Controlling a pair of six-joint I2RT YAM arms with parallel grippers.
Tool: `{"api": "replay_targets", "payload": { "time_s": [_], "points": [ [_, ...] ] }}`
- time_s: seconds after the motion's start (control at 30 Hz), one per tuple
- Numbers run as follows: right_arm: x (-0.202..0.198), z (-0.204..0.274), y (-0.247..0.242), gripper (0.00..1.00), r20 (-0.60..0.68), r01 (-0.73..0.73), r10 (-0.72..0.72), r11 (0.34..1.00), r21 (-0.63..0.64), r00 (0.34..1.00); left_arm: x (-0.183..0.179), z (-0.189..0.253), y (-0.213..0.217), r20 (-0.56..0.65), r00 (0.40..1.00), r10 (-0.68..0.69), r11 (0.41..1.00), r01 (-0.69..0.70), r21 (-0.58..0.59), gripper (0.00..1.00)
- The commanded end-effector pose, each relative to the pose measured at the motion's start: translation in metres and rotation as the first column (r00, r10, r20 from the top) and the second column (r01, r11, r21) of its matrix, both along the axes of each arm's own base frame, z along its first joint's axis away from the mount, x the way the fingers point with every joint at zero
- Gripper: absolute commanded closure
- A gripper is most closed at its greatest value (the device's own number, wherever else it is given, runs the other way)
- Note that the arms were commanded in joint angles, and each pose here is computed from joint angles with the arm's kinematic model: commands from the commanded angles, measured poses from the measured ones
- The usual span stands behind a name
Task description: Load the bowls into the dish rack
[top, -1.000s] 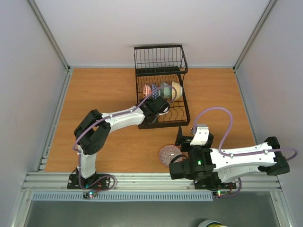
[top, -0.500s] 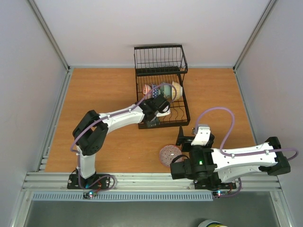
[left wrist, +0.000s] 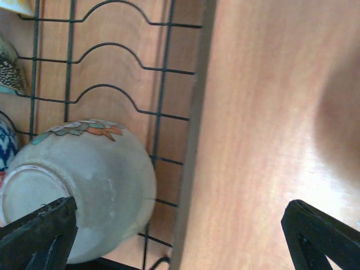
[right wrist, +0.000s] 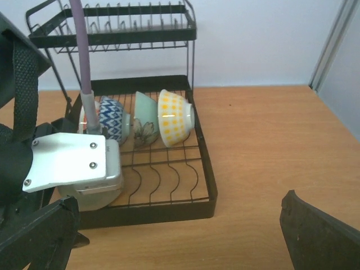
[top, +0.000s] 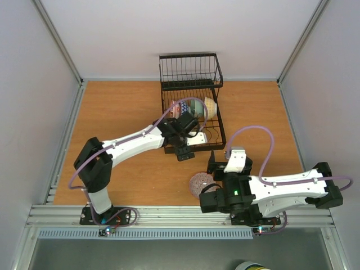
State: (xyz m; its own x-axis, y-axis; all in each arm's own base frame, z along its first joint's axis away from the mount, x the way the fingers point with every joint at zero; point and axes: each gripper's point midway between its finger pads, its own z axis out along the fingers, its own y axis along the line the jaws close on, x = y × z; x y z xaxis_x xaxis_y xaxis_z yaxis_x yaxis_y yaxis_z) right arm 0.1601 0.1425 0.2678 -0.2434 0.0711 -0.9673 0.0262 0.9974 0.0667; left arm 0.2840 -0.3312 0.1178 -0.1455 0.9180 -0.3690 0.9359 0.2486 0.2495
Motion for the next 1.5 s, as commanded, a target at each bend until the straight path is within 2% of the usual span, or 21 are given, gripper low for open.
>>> {"api": "replay_targets", "payload": {
  "time_s": [0.0,0.13,0.2,0.3,0.43,0.6,0.67,0.73,0.83,0.87,0.9,0.93,0.97,1.03,1.13,1.27,1.33,1.4,1.47],
  "points": [
    [-0.003,0.016,-0.001,0.01,-0.042,-0.037,0.026,0.963,-0.268,0.999,-0.025,0.04,-0.01,-0.04,0.997,-0.063,0.983,0.055,-0.177,0.01],
    [-0.006,0.019,-0.001,0.02,-0.147,-0.059,0.014,0.951,-0.303,0.989,-0.026,0.091,0.002,-0.031,0.997,-0.076,0.926,0.059,-0.373,0.01],
    [-0.004,0.013,-0.014,0.02,-0.237,-0.032,-0.044,0.95,-0.309,0.97,-0.02,0.117,0.015,-0.024,0.998,-0.051,0.886,0.034,-0.463,0.01],
    [0.005,0.005,-0.036,0.04,-0.29,0.046,-0.156,0.934,-0.353,0.944,-0.012,0.147,0.039,0.011,1.0,0.007,0.835,0.0,-0.551,0.01],
    [0.027,0.0,-0.059,0.03,-0.285,0.151,-0.323,0.857,-0.492,0.903,-0.019,0.171,0.064,0.05,0.998,0.04,0.796,-0.001,-0.605,0.01],
    [0.066,0.014,-0.059,0.01,-0.221,0.217,-0.443,0.741,-0.635,0.869,-0.027,0.18,0.087,0.072,0.995,0.075,0.788,-0.014,-0.616,0.01],
    [0.086,0.011,-0.055,0.01,-0.238,0.212,-0.461,0.729,-0.651,0.855,-0.028,0.18,0.094,0.072,0.993,0.091,0.786,-0.028,-0.618,0.01],
    [0.105,-0.008,-0.053,0.01,-0.324,0.153,-0.453,0.745,-0.649,0.831,-0.028,0.182,0.1,0.075,0.991,0.109,0.781,-0.039,-0.623,0.01],
    [0.122,-0.035,-0.05,0.02,-0.468,0.092,-0.37,0.852,-0.516,0.802,-0.029,0.185,0.109,0.08,0.988,0.133,0.774,-0.053,-0.631,0.01],
    [0.124,-0.041,-0.042,0.01,-0.514,0.058,-0.29,0.906,-0.42,0.807,-0.029,0.186,0.111,0.081,0.987,0.138,0.772,-0.056,-0.634,0.01],
    [0.12,-0.053,-0.024,0.02,-0.594,-0.041,-0.138,0.96,-0.277,0.792,-0.03,0.187,0.114,0.084,0.986,0.142,0.77,-0.057,-0.635,0.01],
    [0.12,-0.054,-0.023,0.02,-0.601,-0.054,-0.059,0.984,-0.168,0.797,-0.031,0.187,0.117,0.085,0.986,0.146,0.768,-0.059,-0.638,0.01],
    [0.114,-0.06,-0.013,0.02,-0.634,-0.098,0.059,0.995,-0.027,0.771,-0.031,0.188,0.12,0.086,0.984,0.154,0.764,-0.063,-0.642,0.01],
    [0.103,-0.058,-0.012,0.03,-0.632,-0.106,0.136,0.991,0.085,0.763,-0.029,0.191,0.128,0.079,0.982,0.171,0.748,-0.077,-0.659,0.01],
    [0.079,-0.072,0.003,0.04,-0.667,-0.148,0.256,0.965,0.215,0.699,-0.021,0.191,0.14,0.035,0.978,0.206,0.705,-0.124,-0.698,0.01],
    [0.046,-0.101,0.018,0.08,-0.705,-0.158,0.381,0.918,0.363,0.598,0.003,0.185,0.164,-0.134,0.959,0.249,0.607,-0.263,-0.75,0.01],
    [0.033,-0.116,0.021,0.11,-0.722,-0.147,0.408,0.905,0.398,0.559,0.025,0.177,0.179,-0.227,0.923,0.31,0.548,-0.369,-0.751,0.01],
    [0.022,-0.13,0.018,0.14,-0.751,-0.129,0.388,0.915,0.381,0.535,0.045,0.171,0.195,-0.297,0.875,0.383,0.492,-0.466,-0.736,0.01],
    [0.013,-0.142,0.015,0.15,-0.776,-0.111,0.365,0.925,0.362,0.514,0.059,0.162,0.204,-0.341,0.833,0.436,0.463,-0.533,-0.709,0.01]
  ]
}}
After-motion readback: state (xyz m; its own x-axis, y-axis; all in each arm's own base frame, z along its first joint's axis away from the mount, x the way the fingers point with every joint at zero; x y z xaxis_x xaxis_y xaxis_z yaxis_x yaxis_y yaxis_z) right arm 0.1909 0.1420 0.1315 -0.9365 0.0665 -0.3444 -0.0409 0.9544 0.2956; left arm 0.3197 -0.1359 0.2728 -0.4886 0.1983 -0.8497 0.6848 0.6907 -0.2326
